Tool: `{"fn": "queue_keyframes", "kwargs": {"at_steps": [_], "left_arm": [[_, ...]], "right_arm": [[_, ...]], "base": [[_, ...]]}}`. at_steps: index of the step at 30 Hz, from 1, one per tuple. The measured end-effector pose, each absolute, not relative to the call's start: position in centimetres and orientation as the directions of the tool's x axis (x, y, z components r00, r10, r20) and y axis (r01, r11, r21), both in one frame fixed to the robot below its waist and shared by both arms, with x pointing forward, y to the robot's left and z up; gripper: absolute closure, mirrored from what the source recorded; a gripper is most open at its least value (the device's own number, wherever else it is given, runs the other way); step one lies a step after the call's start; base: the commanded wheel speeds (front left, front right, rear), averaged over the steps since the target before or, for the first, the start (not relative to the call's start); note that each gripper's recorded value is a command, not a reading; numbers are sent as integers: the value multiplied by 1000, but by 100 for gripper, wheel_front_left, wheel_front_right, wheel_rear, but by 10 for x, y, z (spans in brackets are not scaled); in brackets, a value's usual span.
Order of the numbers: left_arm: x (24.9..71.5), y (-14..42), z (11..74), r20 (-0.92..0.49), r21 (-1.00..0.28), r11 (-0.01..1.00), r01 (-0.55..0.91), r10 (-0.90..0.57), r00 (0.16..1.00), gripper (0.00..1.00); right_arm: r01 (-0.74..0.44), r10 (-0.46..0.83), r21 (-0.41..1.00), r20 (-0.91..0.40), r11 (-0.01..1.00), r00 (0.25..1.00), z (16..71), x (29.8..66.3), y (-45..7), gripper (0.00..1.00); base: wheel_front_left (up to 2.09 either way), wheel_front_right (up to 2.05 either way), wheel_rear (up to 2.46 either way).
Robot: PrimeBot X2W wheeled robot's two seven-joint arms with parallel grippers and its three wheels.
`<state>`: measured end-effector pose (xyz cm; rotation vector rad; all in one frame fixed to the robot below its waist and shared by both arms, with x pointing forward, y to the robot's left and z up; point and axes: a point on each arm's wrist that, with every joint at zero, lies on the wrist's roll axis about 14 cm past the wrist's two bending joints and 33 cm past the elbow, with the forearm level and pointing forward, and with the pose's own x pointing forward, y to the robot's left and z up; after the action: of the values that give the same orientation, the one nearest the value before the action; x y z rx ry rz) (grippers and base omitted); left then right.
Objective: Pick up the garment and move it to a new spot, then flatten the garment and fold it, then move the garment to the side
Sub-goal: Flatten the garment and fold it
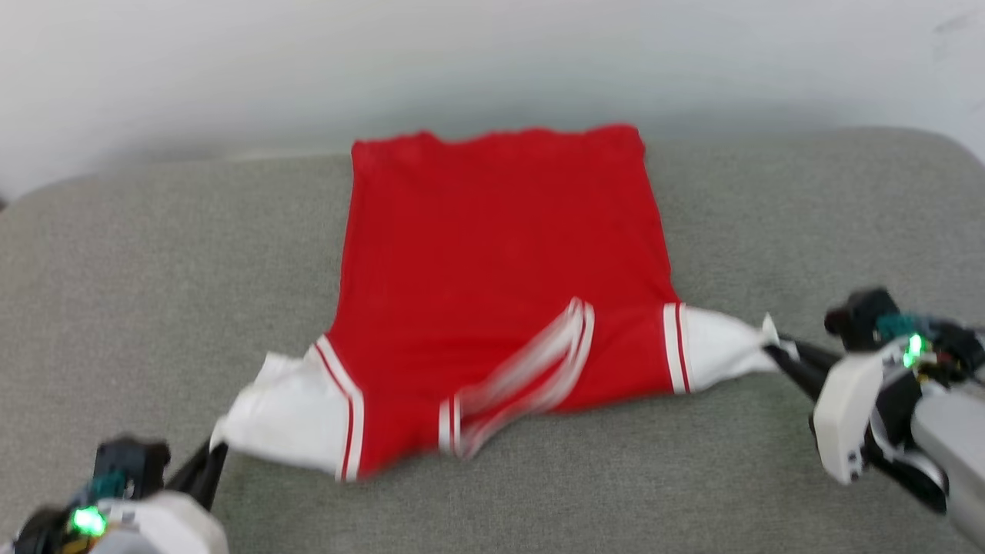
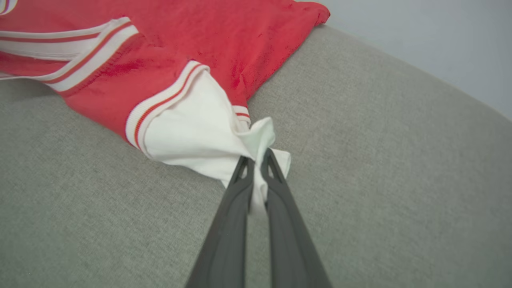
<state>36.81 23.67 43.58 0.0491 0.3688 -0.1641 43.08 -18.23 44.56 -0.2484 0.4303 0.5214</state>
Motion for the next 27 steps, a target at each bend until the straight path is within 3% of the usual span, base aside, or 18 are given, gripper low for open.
{"fn": "queue_keyframes", "kwargs": {"at_steps": [11,18,20,21,27], "left_arm": [[268,237,412,-497,-28,997,67,-72,865,100],[253,229,410,-509,-49,997,57,-74,857,100],[255,224,412,-497,-56,996,65,-84,864,100],[258,223,414,-488,-58,996,68,-87,869,100],[271,219,428,-435,-35,996,84,-91,896,100]], "right_arm": [[-518,410,-8,-601,855,686,402,321,-211,100],[-522,407,15,-644,853,648,388,296,-215,98],[-523,405,-3,-631,852,662,393,304,-214,57],[-519,407,-5,-615,855,676,397,309,-212,0],[-488,371,-97,-529,867,763,436,348,-226,0]], "base": [[0,0,0],[0,0,0],[0,0,0],[0,0,0],[0,0,0]]}}
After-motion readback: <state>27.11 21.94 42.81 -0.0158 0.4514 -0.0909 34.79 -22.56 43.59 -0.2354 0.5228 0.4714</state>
